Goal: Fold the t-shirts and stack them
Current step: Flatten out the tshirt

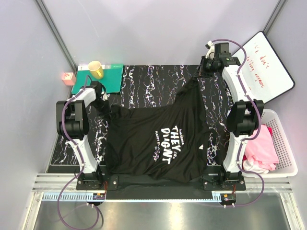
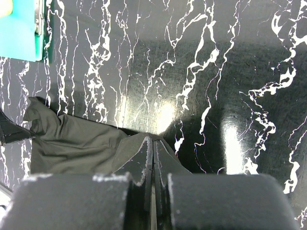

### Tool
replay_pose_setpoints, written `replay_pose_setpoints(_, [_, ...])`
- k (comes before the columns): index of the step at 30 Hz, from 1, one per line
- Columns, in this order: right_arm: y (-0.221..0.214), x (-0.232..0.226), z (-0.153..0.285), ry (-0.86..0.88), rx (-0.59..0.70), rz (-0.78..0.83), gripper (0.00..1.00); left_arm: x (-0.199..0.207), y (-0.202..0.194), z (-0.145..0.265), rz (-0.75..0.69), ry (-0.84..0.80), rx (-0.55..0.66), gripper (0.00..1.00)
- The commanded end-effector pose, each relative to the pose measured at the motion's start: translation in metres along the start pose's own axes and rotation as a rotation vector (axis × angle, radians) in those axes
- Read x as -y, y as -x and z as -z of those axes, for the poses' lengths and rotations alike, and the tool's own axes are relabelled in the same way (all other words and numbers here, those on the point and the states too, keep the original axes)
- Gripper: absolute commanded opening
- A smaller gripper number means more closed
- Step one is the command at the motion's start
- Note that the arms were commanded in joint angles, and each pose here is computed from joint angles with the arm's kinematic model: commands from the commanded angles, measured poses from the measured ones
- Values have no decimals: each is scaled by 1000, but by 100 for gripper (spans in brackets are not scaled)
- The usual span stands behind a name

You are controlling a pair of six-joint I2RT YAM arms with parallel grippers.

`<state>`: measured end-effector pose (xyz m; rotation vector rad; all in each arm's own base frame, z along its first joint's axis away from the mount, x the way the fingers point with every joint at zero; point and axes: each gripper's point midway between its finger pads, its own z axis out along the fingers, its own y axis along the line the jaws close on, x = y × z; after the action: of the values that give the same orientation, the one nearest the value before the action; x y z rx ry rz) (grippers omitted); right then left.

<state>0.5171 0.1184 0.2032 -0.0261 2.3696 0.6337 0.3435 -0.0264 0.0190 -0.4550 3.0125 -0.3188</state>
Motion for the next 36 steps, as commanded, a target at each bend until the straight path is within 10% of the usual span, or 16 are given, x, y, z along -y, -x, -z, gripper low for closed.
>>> replay_pose_setpoints(1, [17,-10,5,27,41,13,0,7,24,16,-18,-29,73,0])
replay_pose_setpoints(6, [17,-12,6,30,43,14,0,14,42,53,-39,-26,165,0])
replay_pose_setpoints(9, [18,-12,8,29,46,15,0,17,49,64,-38,-26,191,52])
replay_pose_setpoints(10, [18,-13,8,31,46,16,0,17,49,64,-40,-27,181,50])
replay_pose_setpoints(13, [19,-13,8,30,48,17,0,21,52,57,-38,-46,158,0])
replay_pose_setpoints(19, [19,-13,10,25,50,25,0,19,52,51,-41,-43,141,1])
replay_pose_setpoints(21, [18,-12,10,24,46,26,0,16,48,49,-39,-28,133,46])
replay_pose_setpoints(23, [17,-11,10,23,44,26,0,12,42,47,-35,-19,120,56])
replay_pose_setpoints(36, [14,-10,9,22,37,28,0,12,26,7,-7,-60,31,33])
